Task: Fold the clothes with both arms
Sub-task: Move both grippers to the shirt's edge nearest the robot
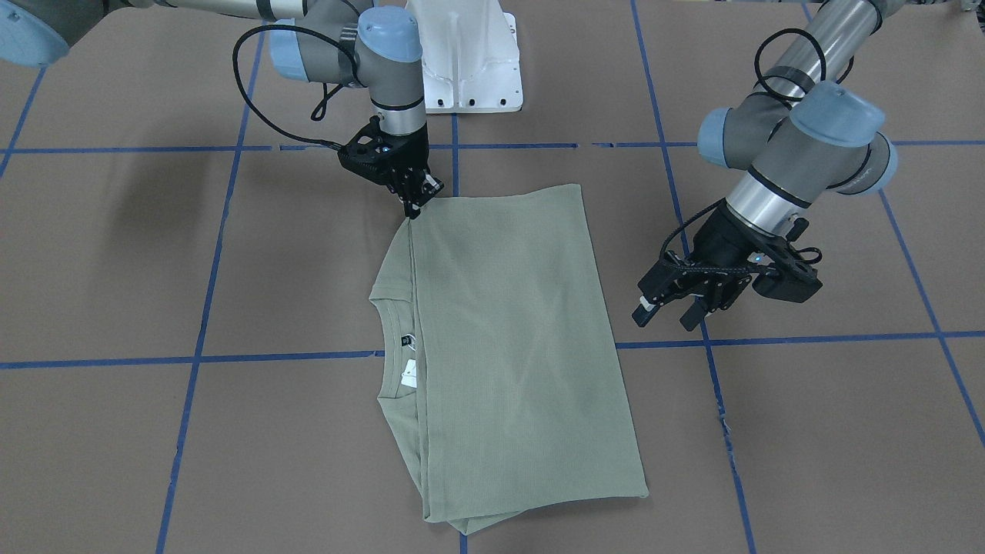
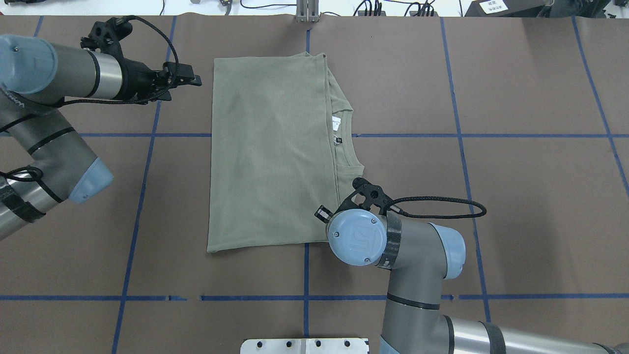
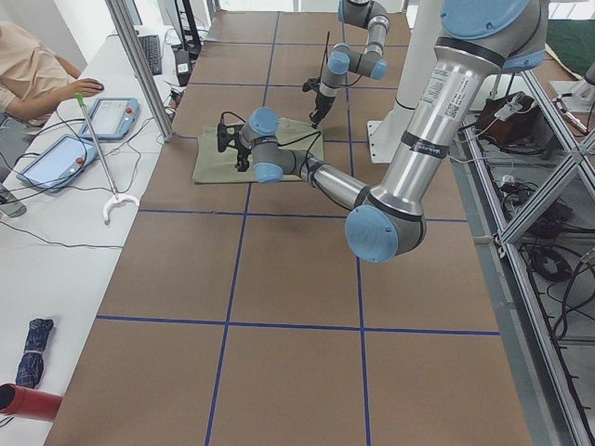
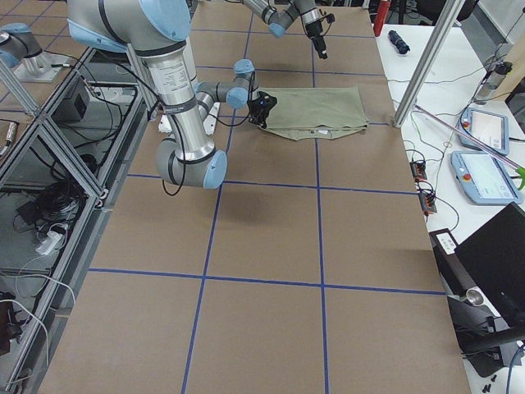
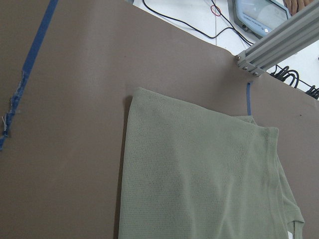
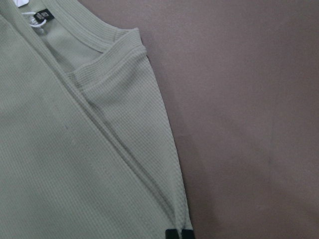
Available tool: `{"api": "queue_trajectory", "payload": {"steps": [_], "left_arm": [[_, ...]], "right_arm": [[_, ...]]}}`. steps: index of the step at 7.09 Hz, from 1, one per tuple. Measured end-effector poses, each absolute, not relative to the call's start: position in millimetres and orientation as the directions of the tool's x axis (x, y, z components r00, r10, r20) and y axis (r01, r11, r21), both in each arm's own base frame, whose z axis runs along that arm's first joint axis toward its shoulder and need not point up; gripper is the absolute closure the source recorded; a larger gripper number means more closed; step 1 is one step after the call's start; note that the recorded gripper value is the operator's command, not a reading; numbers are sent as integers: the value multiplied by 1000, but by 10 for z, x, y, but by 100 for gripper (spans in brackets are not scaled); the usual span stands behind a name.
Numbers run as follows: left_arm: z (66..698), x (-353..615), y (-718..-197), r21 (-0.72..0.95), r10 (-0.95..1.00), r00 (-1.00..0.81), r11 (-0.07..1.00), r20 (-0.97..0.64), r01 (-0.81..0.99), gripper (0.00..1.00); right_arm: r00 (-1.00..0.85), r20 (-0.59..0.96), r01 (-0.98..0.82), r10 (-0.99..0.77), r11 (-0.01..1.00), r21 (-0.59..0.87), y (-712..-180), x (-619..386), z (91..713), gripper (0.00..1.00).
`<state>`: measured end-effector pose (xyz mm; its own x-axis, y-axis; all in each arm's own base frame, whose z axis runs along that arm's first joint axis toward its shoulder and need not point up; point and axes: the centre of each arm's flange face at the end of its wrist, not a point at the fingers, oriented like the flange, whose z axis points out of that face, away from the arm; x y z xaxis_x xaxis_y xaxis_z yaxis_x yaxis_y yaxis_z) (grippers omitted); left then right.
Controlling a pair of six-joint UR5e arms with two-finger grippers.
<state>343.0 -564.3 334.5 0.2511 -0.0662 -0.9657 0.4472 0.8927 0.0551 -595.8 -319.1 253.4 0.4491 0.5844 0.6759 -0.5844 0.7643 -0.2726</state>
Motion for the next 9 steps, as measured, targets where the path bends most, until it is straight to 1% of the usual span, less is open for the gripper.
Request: {"api": "queue_trajectory", "payload": {"steps": [1, 2, 3, 5, 7, 9], "left_arm": [[3303, 3422, -5626, 51, -65, 241, 893, -968, 447, 5], [3232, 3429, -5568, 35, -63, 219, 908, -974, 418, 0], [3106, 3473, -5416, -17, -86, 174, 930, -981, 366, 0], [2889, 3694, -4804, -149, -181, 90, 947, -979, 286, 1], [2969, 3978, -4353, -231, -261, 95, 941, -961, 248, 2], [3057, 4449, -4000, -269, -329, 165, 914, -930, 305, 4]], "right_arm": [[443, 682, -580, 582, 766, -277, -3184, -5923, 2489, 100], [435, 689, -576, 580, 767, -282, -3173, -5865, 2445, 100], [429, 693, -574, 580, 767, -287, -3144, -5792, 2437, 100], [419, 694, -569, 586, 765, -302, -3009, -5622, 2471, 100], [409, 688, -568, 599, 757, -321, -2852, -5543, 2510, 100], [402, 684, -574, 608, 750, -329, -2692, -5564, 2545, 100]]}}
